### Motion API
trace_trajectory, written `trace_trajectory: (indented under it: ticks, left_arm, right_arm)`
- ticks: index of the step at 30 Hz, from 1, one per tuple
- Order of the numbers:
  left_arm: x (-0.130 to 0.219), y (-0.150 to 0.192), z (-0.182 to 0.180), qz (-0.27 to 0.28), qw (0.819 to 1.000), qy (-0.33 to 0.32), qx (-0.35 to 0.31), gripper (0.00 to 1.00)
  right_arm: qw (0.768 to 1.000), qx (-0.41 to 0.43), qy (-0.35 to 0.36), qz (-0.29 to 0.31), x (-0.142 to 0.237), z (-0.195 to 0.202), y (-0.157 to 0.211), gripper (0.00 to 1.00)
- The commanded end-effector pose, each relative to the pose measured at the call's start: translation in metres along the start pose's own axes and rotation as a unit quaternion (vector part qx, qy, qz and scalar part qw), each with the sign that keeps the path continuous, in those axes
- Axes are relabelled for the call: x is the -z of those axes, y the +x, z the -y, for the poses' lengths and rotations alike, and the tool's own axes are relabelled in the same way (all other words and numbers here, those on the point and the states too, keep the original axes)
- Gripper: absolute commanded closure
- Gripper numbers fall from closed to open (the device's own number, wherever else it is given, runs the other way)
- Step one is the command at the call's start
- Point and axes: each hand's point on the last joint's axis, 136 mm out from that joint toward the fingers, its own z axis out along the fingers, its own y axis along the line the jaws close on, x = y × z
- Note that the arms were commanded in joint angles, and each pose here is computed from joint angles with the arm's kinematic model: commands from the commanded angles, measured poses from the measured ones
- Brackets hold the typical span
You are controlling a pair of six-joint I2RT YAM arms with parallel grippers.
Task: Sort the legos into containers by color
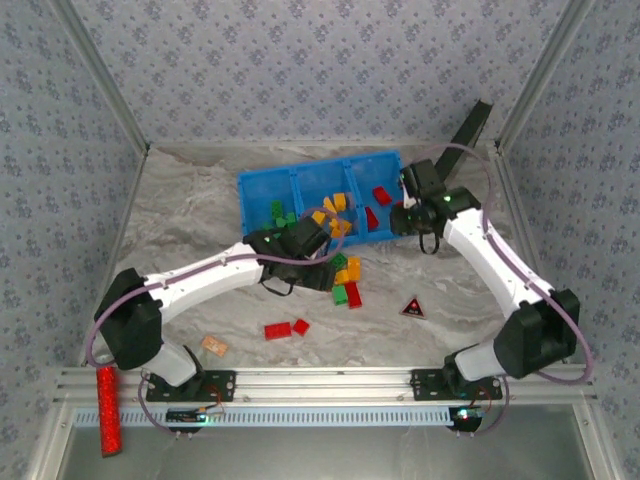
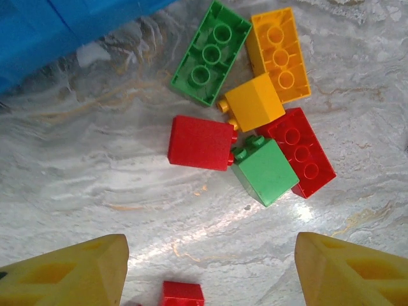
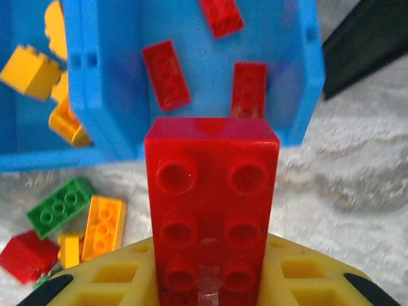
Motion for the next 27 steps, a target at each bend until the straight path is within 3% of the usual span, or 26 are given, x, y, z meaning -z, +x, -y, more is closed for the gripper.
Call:
trace_trajectory:
  ticks: [1, 16, 27]
  left_arm:
    - [0.006, -0.007, 0.018, 0.021, 0.998, 0.039, 0.051, 0.3]
    - [-0.026, 0.017, 0.028, -0.023, 0.993, 0.032, 0.11, 0.29]
    - [-0.045, 0.021, 0.031, -0.052, 0.991, 0.015, 0.122, 0.29]
  right_arm:
    - [1.0, 0.022, 0.014, 0.017, -0.013, 0.008, -0.029, 0.66]
    - [0.999, 0.014, 0.03, -0.019, -0.11, 0.024, -0.067, 0.67]
    - [0.997, 0.041, 0.031, -0.063, -0.164, 0.017, -0.059, 0.67]
